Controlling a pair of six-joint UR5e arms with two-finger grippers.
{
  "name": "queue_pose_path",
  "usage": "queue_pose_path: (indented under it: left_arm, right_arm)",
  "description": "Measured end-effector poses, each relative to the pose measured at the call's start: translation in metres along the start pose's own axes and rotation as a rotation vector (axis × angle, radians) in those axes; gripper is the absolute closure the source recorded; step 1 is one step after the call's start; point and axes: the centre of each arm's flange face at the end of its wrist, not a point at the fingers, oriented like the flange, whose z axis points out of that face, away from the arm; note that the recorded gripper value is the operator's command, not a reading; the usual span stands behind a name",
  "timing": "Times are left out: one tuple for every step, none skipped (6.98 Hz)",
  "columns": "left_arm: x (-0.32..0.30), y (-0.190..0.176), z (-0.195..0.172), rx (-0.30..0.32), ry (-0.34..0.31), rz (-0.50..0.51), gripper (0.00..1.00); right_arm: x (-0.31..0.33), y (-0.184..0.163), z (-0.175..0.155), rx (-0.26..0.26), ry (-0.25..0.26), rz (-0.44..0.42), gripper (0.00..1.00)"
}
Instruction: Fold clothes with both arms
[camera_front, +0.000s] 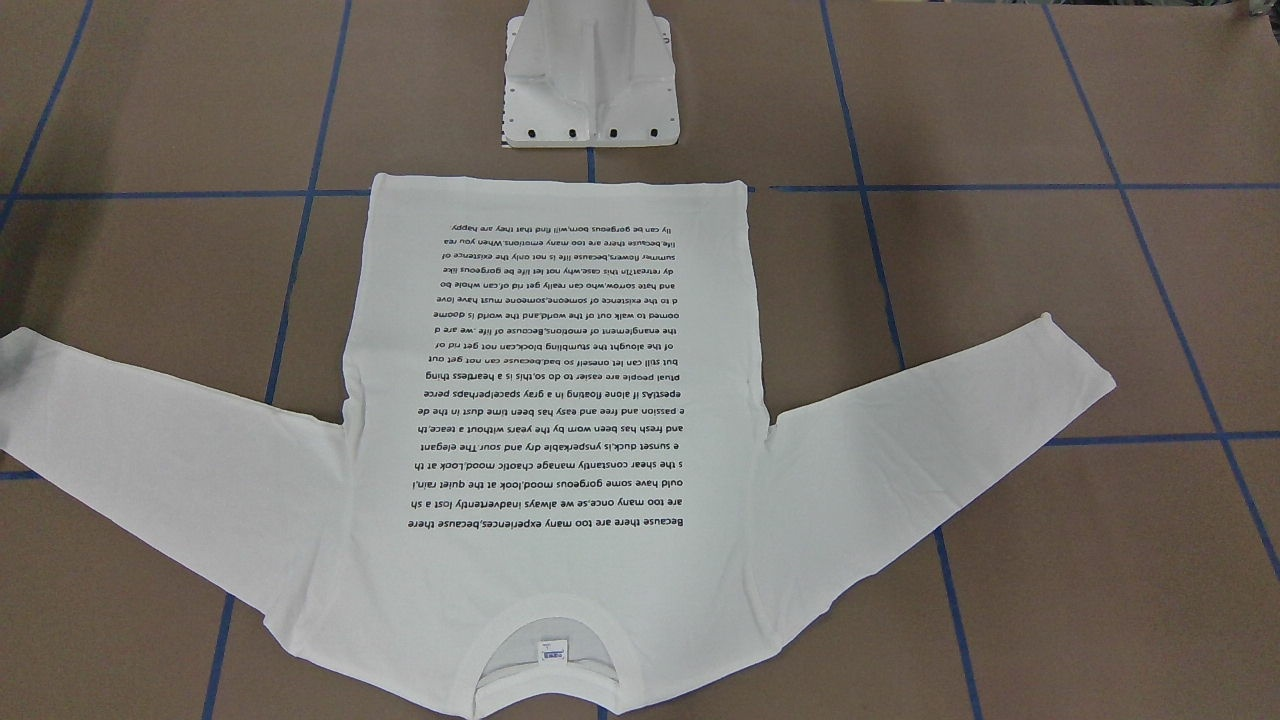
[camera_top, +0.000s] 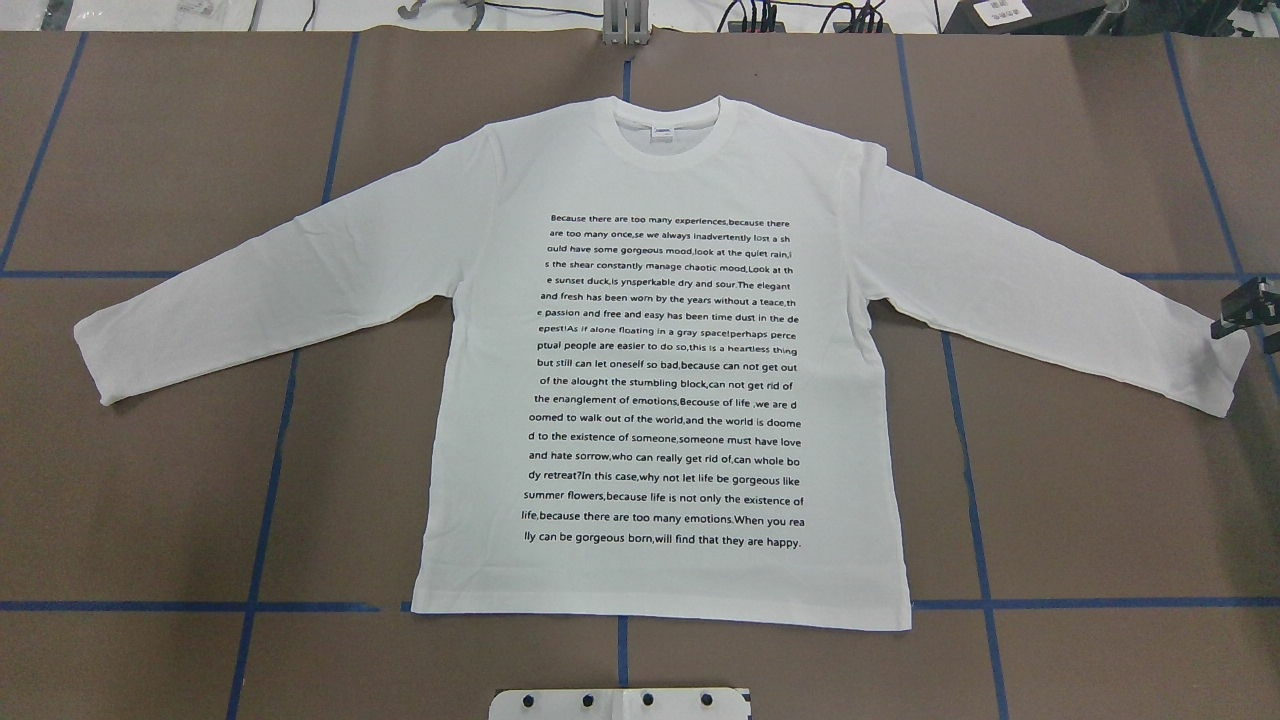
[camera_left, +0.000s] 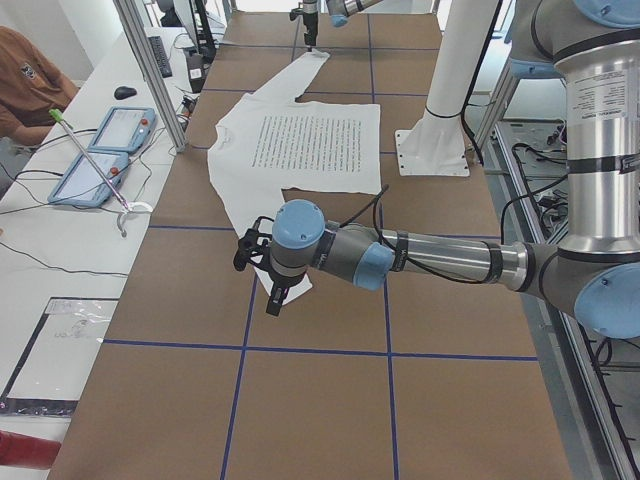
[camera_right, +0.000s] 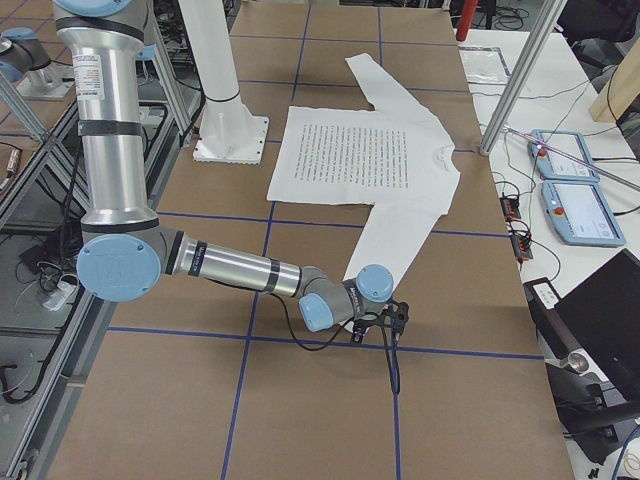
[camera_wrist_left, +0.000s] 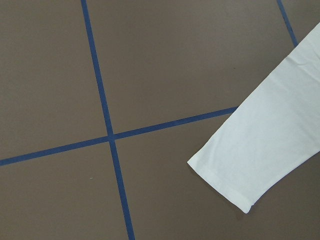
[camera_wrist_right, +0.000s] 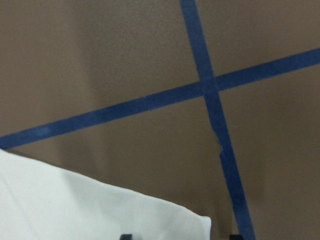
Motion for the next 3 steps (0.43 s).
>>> queue_pose_path:
  left_arm:
    - [0.0000, 0.0000, 0.0000, 0.000, 0.000, 0.000, 0.00]
    - [0.0000, 0.0000, 0.0000, 0.000, 0.000, 0.001, 0.00]
    - [0.0000, 0.0000, 0.0000, 0.000, 0.000, 0.002, 0.00]
  right_arm:
    - [0.0007, 0.0001, 0.0005, -0.001, 0.000, 0.001, 0.31]
    - [0.0012, 0.0005, 0.0007, -0.002, 0.000, 0.002, 0.41]
    - [0.0023, 0.0010, 0.0016, -0.004, 0.001, 0.004, 0.50]
